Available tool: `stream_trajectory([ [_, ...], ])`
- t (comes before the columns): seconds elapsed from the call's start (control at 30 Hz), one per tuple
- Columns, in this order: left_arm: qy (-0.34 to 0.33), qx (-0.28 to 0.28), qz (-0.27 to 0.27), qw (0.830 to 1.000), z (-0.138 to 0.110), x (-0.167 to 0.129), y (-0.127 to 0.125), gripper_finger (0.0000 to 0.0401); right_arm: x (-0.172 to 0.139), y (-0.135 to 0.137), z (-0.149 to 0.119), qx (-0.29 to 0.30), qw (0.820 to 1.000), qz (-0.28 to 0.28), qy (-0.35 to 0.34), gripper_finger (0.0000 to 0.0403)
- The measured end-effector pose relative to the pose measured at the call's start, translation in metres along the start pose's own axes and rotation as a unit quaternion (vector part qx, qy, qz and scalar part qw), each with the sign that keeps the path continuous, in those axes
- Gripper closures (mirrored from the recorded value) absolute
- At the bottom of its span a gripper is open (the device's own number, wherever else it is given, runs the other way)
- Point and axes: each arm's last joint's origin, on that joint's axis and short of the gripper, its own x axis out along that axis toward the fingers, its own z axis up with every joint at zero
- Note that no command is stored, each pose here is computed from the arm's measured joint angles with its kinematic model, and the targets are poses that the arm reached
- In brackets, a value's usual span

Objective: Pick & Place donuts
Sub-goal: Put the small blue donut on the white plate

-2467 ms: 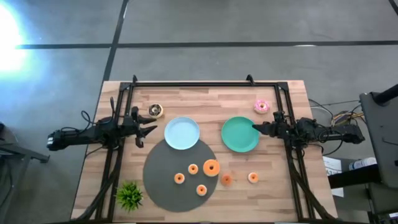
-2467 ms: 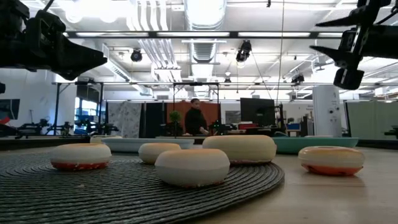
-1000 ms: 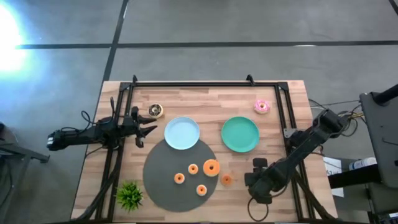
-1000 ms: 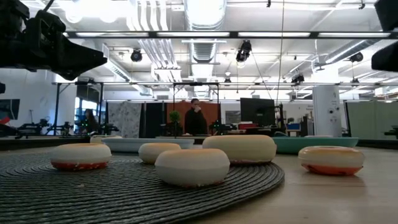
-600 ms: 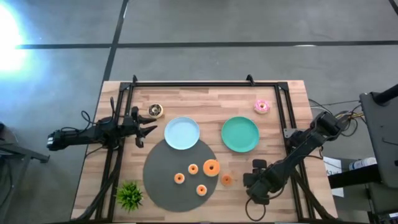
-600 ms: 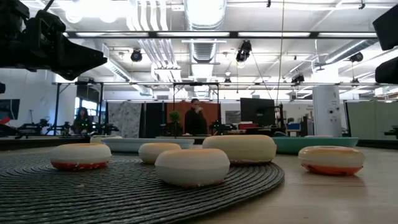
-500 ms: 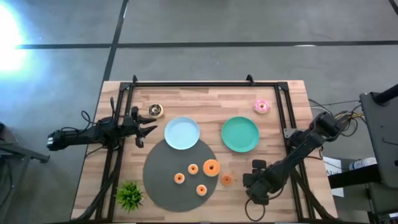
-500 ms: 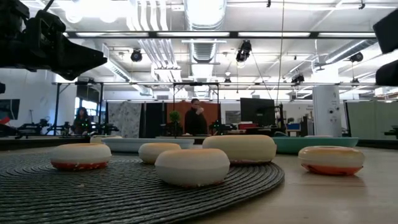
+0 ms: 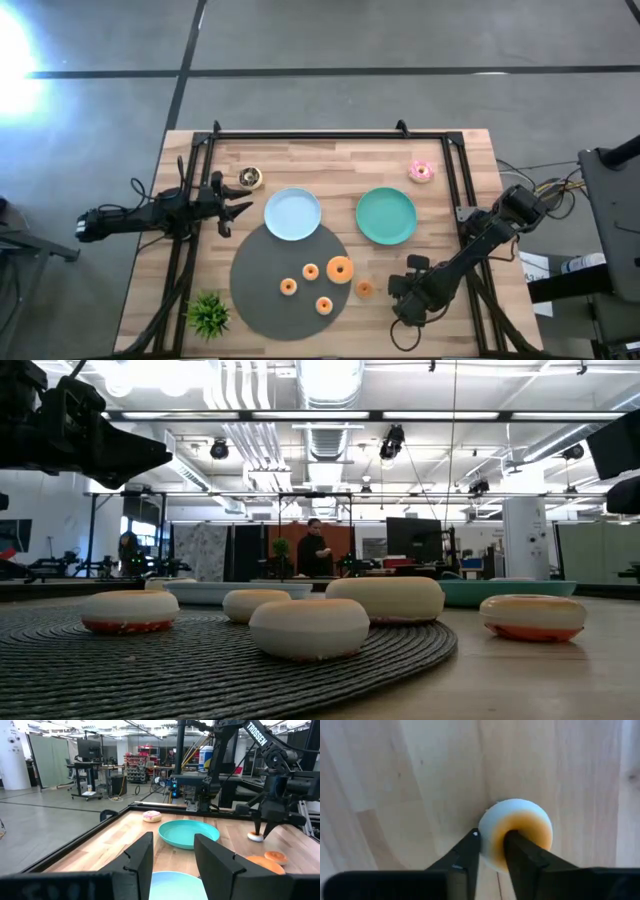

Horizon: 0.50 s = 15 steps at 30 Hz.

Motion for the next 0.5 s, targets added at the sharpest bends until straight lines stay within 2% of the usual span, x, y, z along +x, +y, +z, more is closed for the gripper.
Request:
stream_trajectory([
  [0.13, 0.000, 0.000, 0.000, 1.000, 0.000, 0.000, 0.000, 0.0284, -0.007, -0.006, 0.005, 0.056, 0.998, -0.002, -0.026, 0.0386],
  [0.23, 0.000, 0.000, 0.000, 1.000, 0.000, 0.000, 0.000, 0.0284, -0.024, -0.020, 0.010, 0.130, 0.989, 0.008, -0.070, 0.0389],
  [0.3, 0.000, 0.000, 0.000, 1.000, 0.000, 0.000, 0.000, 0.0284, -0.034, -0.037, 0.011, 0.198, 0.975, 0.019, -0.100, 0.0389],
  [0.4, 0.000, 0.000, 0.000, 1.000, 0.000, 0.000, 0.000, 0.0284, -0.047, -0.065, 0.008, 0.303, 0.938, 0.065, -0.153, 0.0389],
  [0.47, 0.000, 0.000, 0.000, 1.000, 0.000, 0.000, 0.000, 0.0284, -0.049, -0.081, 0.007, 0.369, 0.896, 0.147, -0.197, 0.0390],
  [0.5, 0.000, 0.000, 0.000, 1.000, 0.000, 0.000, 0.000, 0.0284, -0.049, -0.088, 0.007, 0.398, 0.866, 0.201, -0.224, 0.0390],
])
